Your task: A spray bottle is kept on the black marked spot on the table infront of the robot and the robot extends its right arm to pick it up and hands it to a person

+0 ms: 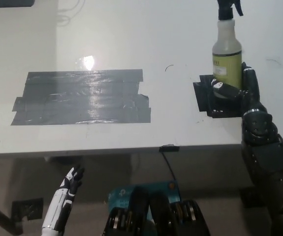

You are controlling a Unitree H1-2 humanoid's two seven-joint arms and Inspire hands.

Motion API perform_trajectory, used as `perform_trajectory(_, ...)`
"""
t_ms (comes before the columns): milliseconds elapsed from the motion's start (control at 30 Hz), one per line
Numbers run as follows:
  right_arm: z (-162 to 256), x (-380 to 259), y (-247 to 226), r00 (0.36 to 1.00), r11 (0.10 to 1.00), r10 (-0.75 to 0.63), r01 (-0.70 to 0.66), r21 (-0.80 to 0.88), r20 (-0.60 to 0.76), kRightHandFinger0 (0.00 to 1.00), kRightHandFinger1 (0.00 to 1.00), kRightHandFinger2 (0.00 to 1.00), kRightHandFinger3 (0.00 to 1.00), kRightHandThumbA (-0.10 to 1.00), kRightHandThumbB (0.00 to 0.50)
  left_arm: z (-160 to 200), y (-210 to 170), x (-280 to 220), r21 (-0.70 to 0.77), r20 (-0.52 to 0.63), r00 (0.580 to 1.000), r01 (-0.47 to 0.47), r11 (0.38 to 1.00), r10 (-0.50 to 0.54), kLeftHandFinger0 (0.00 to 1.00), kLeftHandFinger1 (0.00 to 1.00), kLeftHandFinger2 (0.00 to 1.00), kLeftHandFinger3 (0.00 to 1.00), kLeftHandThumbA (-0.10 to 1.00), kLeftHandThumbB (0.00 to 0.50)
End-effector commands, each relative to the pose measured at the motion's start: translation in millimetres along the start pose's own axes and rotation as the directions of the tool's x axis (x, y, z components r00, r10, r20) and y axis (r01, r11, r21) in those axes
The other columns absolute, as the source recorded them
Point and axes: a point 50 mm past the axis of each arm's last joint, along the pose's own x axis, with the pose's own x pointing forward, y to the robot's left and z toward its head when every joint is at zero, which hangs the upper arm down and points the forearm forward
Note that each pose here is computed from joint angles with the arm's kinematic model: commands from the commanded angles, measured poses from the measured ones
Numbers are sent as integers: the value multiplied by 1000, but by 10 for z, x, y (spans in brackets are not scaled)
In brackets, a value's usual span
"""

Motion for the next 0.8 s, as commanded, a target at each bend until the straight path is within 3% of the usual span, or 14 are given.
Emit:
perform_trajectory(0, 545, 81, 4, 974, 996, -88, 79, 50, 210, 3, 343, 695, 644, -97, 155, 123, 47, 74, 13, 62, 998, -12, 1000, 11, 1000, 1000, 1000, 1000, 1000, 294)
perform_trajectory(167, 838, -27, 14, 937, 994, -98, 79, 70, 335, 0, 326, 682, 660, -100, 149, 126, 51, 89, 13, 65, 998, -11, 1000, 10, 1000, 1000, 1000, 1000, 1000, 276)
perform_trajectory(200, 941, -68, 23, 926, 995, -91, 67, 78, 366, 0, 318, 683, 686, -100, 126, 125, 52, 93, 12, 66, 998, -13, 1000, 12, 1000, 1000, 1000, 1000, 1000, 275)
perform_trajectory(333, 1273, -229, 70, 898, 998, -31, 4, 62, 439, 0, 279, 660, 748, -100, 119, 124, 62, 94, 17, 64, 998, -14, 1000, 13, 1000, 1000, 1000, 1000, 1000, 273)
perform_trajectory(500, 1536, -387, 221, 895, 994, 91, -107, 12, 436, 3, 332, 711, 764, -100, 130, 123, 62, 95, 14, 58, 998, -10, 1000, 9, 1000, 1000, 1000, 1000, 1000, 271)
perform_trajectory(600, 1559, -445, 421, 900, 975, 183, -216, 41, 396, 1, 407, 794, 793, -100, 121, 129, 50, 106, 19, 58, 998, -9, 1000, 8, 1000, 1000, 1000, 1000, 1000, 270)
perform_trajectory(767, 1389, -475, 654, 913, 953, 250, -290, 82, 322, 6, 427, 779, 788, -100, 127, 124, 41, 102, 24, 55, 998, -9, 1000, 8, 1000, 1000, 1000, 1000, 1000, 280)
